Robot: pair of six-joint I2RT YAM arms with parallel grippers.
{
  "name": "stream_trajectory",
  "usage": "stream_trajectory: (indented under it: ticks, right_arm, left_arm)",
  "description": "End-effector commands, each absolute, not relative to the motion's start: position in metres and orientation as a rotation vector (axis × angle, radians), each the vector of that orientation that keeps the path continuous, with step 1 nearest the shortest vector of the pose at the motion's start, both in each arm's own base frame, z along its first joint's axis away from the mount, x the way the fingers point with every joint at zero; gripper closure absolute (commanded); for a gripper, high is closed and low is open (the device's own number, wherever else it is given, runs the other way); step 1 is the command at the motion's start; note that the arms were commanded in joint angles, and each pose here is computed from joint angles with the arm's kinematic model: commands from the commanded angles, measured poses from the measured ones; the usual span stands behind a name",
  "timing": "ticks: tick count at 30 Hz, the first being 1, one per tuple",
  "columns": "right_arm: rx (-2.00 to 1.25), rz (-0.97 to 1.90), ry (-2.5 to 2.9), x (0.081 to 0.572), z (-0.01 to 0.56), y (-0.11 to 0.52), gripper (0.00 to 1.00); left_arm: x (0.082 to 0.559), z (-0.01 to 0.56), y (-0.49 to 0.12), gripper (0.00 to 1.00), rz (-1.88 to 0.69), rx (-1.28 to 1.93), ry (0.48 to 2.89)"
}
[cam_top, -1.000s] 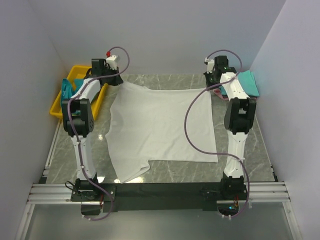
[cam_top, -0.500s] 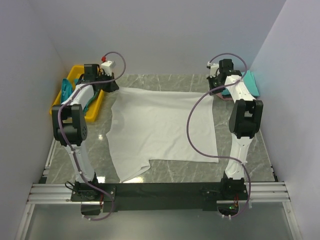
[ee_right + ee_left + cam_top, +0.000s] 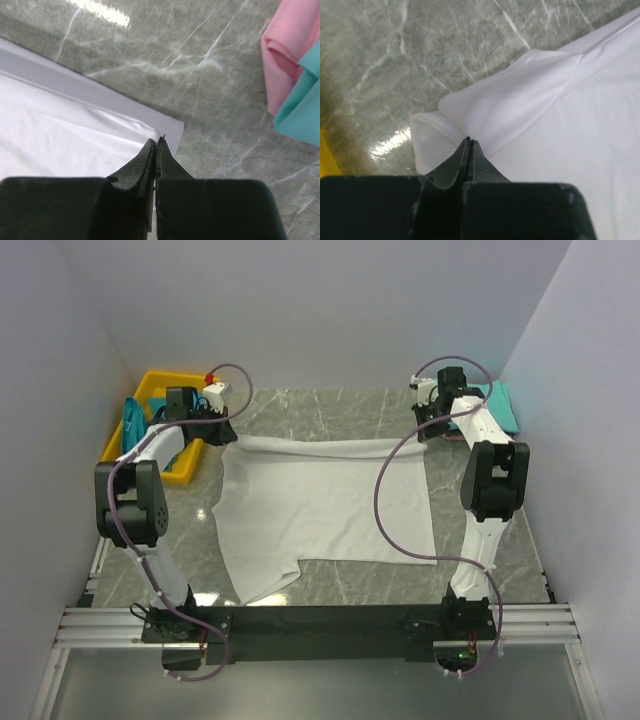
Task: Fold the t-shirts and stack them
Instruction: Fold the tshirt
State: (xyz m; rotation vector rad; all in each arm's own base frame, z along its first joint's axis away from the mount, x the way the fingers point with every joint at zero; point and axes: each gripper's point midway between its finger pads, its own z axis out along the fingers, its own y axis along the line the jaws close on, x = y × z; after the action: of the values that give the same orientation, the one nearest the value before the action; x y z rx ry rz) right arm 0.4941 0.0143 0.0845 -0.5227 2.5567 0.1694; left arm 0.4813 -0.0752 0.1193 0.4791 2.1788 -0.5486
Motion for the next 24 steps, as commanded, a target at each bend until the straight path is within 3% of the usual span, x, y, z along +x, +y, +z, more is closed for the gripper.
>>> stream_trajectory:
  ticks: [1, 16, 24]
  right_arm:
    - [-0.561, 0.166, 2.526, 0.484, 0.105, 0.011, 1.00]
    - [-0.660, 0.188, 2.656, 0.448, 0.056, 0.008, 1.00]
    - [-0.701, 0.214, 2.685, 0.442, 0.053, 0.011, 0.77]
  left_arm:
    - [0.471, 0.137, -0.077, 1.00, -0.551, 0.528, 2.130]
    - [0.443, 0.075, -0.072, 1.00, -0.546, 0.529, 2.292]
    - [0.436, 0.049, -0.073, 1.00, -0.528, 0.549, 2.385]
